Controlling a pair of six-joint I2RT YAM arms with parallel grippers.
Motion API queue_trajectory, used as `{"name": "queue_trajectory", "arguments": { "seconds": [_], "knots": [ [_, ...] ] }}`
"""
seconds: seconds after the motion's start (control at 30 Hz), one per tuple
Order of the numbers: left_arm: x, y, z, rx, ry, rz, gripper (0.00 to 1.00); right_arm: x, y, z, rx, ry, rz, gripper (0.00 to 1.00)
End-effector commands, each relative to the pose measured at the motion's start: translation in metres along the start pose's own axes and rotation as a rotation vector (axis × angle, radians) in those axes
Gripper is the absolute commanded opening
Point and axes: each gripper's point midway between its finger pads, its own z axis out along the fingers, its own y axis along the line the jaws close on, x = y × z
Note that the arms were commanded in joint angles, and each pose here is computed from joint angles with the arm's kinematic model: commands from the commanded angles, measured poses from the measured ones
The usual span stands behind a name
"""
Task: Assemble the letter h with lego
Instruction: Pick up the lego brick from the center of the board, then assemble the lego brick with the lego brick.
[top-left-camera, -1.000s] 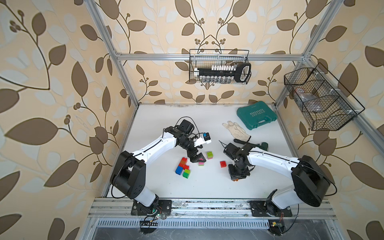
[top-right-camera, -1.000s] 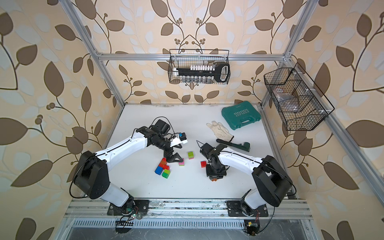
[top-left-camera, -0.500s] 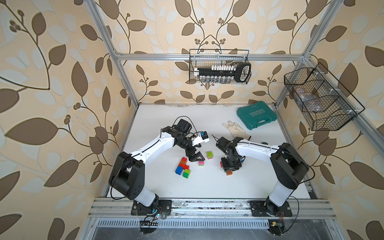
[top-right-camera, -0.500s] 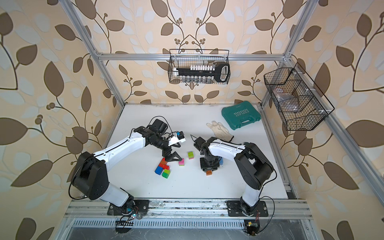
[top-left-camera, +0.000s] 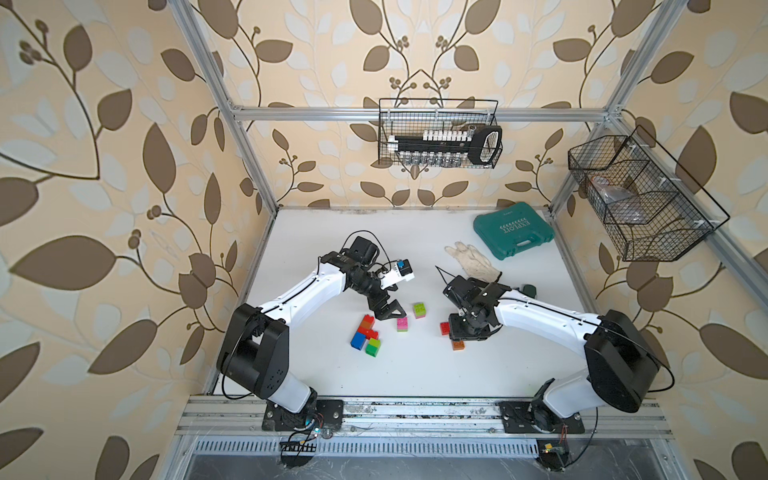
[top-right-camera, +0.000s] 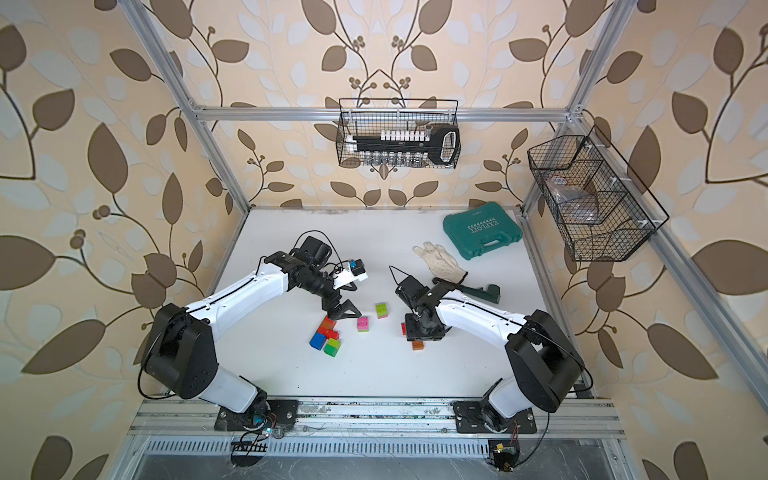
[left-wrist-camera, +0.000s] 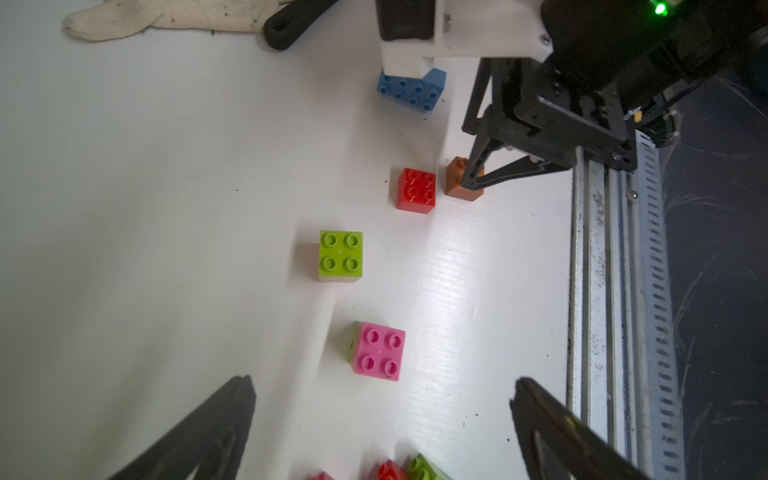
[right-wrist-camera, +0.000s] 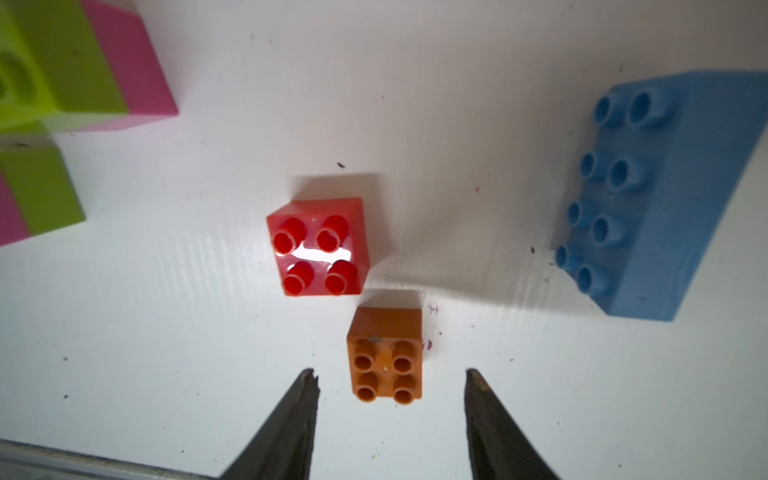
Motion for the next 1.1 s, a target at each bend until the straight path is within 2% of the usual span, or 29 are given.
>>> {"name": "queue_trajectory", "arguments": {
  "seconds": [0.0, 0.1, 0.2, 0.33, 0.53, 0.67, 0.77, 0.93, 1.07],
  "knots": [
    [0.002, 0.028, -0.019, -0.117, -0.035, -0.049, 0.99, 0.001, 0.002, 0.013, 0.031, -0.01, -0.015, 0.51],
    [0.014, 0.059, -0.034, -0.209, -0.058, -0.143, 0.99, 0.002, 0.0, 0.022, 0.046, -0.01, -0.02, 0.47],
    [0.038, 0.094, -0.048, -0.345, -0.068, -0.245, 0.99, -0.001, 0.001, 0.022, 0.042, -0.023, -0.021, 0.36],
    [0.076, 0.132, -0.063, -0.506, -0.076, -0.381, 0.99, -0.001, 0.0, 0.01, 0.037, -0.04, -0.01, 0.28],
    [0.119, 0.175, -0.103, -0.698, -0.136, -0.606, 0.99, -0.004, 0.004, -0.022, 0.008, -0.059, -0.003, 0.26],
    [0.137, 0.181, -0.112, -0.77, -0.169, -0.619, 0.99, -0.02, 0.021, -0.034, -0.029, -0.072, -0.044, 0.26],
    [0.138, 0.182, -0.122, -0.802, -0.204, -0.63, 0.99, -0.032, 0.031, -0.029, -0.019, -0.068, -0.065, 0.26],
    [0.141, 0.184, -0.135, -0.79, -0.286, -0.69, 0.99, -0.047, 0.042, -0.018, 0.007, -0.053, -0.106, 0.26],
    [0.136, 0.18, -0.14, -0.792, -0.316, -0.675, 0.99, -0.051, 0.041, -0.009, 0.027, -0.031, -0.104, 0.26]
  ]
}}
